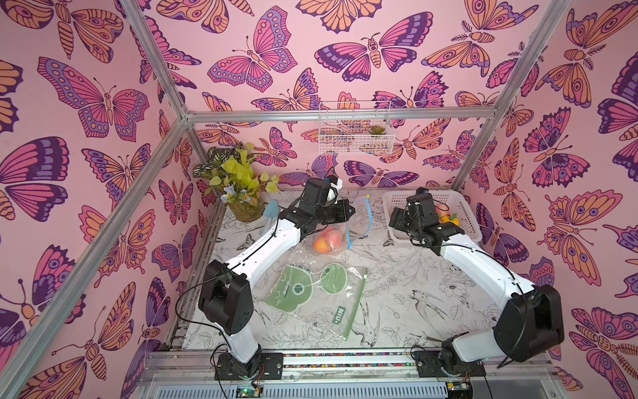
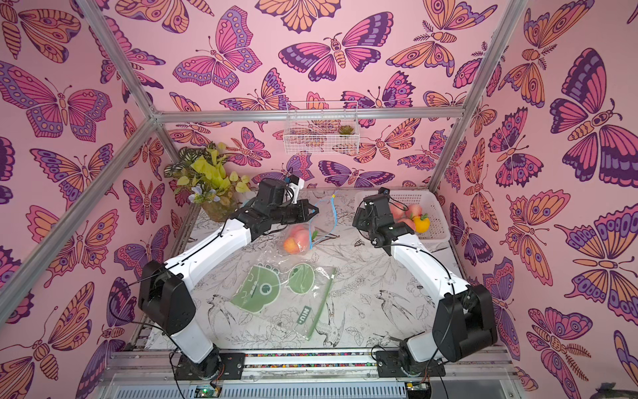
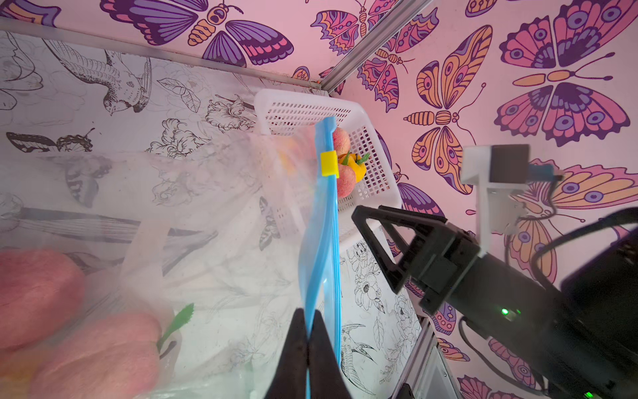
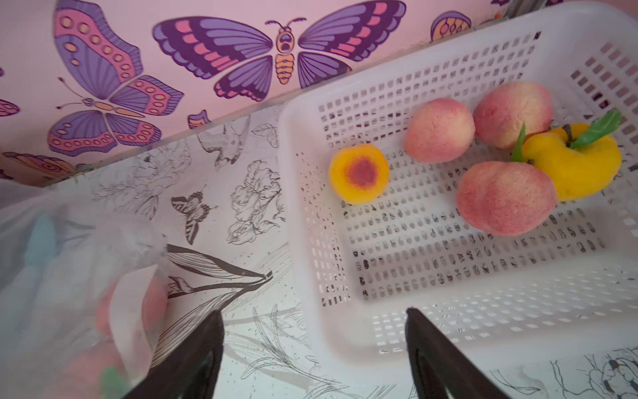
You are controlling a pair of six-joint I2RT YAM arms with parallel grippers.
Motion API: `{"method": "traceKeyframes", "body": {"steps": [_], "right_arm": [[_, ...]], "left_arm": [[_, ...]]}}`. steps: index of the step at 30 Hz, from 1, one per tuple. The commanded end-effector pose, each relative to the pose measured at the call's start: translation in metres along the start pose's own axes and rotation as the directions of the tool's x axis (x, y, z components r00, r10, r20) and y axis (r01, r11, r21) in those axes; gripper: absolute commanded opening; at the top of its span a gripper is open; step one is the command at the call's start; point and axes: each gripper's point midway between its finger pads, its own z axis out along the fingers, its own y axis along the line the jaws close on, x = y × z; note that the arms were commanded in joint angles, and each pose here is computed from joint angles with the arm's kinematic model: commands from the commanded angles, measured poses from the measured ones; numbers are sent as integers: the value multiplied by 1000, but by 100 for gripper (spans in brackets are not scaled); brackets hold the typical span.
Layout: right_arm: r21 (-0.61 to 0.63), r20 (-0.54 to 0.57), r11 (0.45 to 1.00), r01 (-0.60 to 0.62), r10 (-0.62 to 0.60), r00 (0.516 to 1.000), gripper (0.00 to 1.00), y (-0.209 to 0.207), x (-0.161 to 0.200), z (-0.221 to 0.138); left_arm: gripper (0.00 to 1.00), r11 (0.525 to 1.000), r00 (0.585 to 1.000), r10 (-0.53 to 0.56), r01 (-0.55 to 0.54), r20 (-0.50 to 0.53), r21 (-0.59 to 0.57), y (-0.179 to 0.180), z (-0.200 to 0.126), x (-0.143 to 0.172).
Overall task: Place the peach in a zip-top bag and seal the zipper
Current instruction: Pick up the peach from the basket.
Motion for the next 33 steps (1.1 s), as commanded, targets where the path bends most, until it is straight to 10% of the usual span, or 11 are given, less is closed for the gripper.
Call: {"method": "traceKeyframes", "body": {"steps": [1, 33], "right_arm": [[13, -35, 1000, -11, 11, 999, 83, -10, -5, 15], [15, -374, 993, -118, 115, 920, 91, -48, 9, 177]], "left_arm": [[0, 1000, 1000, 13, -13, 9, 0, -1, -4, 0], [0, 1000, 1000, 13, -13, 2, 9, -4, -7, 1]]}}
